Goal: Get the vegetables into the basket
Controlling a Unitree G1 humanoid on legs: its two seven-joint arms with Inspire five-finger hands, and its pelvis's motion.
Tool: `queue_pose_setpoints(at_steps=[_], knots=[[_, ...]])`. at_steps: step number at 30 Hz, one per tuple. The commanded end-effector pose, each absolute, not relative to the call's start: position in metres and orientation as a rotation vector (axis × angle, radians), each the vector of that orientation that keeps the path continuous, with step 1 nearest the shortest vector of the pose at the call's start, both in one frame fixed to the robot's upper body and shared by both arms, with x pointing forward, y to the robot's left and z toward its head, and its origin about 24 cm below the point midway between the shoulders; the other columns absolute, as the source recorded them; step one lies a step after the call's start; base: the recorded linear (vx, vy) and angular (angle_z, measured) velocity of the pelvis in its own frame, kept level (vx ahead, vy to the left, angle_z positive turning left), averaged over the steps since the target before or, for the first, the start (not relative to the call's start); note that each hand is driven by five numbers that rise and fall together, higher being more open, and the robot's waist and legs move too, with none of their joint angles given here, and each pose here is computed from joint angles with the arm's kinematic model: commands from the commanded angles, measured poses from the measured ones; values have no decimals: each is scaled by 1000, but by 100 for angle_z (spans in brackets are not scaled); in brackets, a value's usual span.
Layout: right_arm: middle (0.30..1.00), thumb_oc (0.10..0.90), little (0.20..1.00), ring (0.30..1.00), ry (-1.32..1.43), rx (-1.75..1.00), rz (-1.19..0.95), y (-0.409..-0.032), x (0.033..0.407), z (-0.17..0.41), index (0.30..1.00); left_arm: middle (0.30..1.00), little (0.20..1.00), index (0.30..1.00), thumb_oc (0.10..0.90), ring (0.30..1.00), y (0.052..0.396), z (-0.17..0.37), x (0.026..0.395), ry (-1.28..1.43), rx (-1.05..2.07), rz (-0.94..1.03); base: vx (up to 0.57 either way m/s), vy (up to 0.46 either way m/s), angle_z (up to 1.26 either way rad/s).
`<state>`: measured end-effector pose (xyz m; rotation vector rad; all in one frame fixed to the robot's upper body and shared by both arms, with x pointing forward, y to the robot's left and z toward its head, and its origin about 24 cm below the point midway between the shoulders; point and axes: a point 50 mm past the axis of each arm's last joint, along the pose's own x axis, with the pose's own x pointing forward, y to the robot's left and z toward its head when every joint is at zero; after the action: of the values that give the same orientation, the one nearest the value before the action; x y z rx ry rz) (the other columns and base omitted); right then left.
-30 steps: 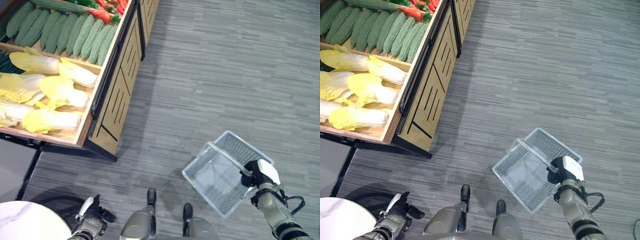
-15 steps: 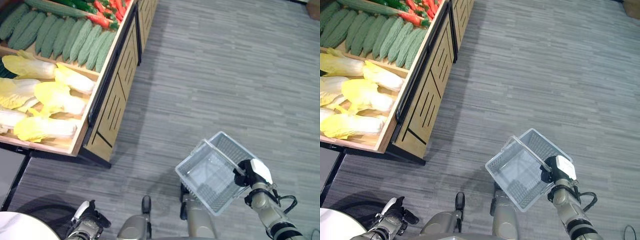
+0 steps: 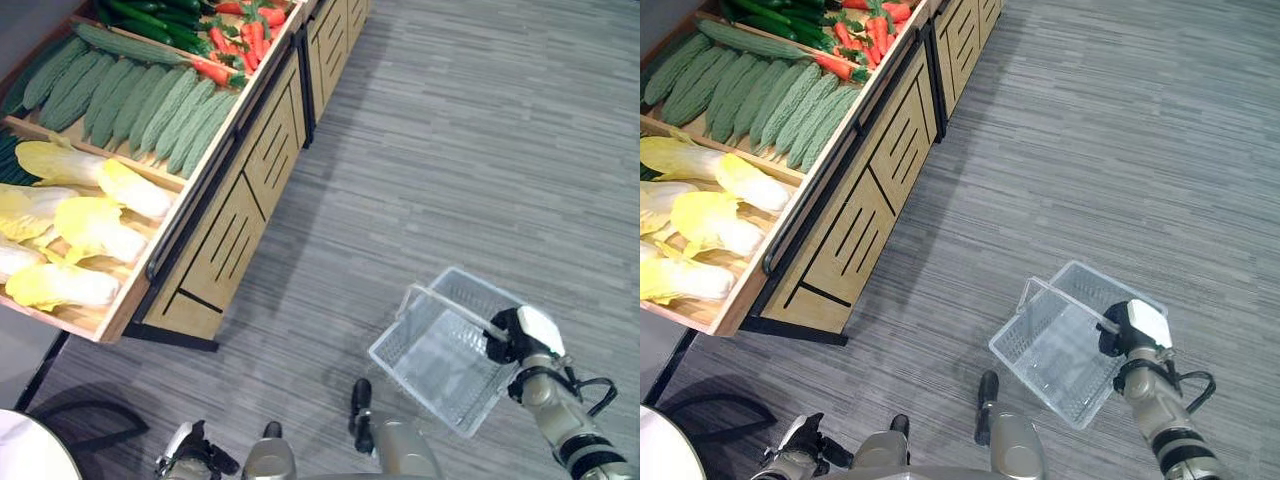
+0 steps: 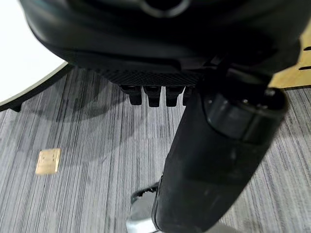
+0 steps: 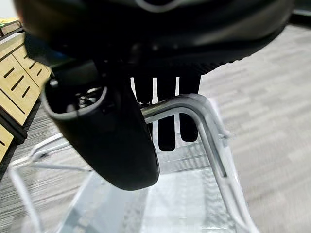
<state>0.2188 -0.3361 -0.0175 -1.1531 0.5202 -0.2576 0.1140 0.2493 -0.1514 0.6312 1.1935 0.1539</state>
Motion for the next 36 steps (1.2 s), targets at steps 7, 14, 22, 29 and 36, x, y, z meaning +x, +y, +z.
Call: queue_pose_setpoints(at_steps=[7,14,22,29,36], knots=[[300,400,300,300,398,-1151,-454,-357,211,10,300,1000,1000,1000,900,1000,269,-144,118,1186,762,178,127,-45,43],[300,400,300,300,393,-1069,-463,-348,210,3,300,1000,1000,1000,900,1000,274,-145,107,1221,772,175,219,143,-25],[300,400,300,300,424,-1087,-448,-342,215,-5,300,1000,1000,1000,900,1000,286,-140,112,1201,810,187,103,221,-25],[300,400,300,300,445,-1105,-382,-328,226,-16,300,1000,1000,1000,900,1000,303,-129,123,1160,812,267,120,226,16],[300,400,300,300,433,-1108,-400,-332,225,-13,300,1000,1000,1000,900,1000,298,-130,126,1163,790,273,214,-87,52]])
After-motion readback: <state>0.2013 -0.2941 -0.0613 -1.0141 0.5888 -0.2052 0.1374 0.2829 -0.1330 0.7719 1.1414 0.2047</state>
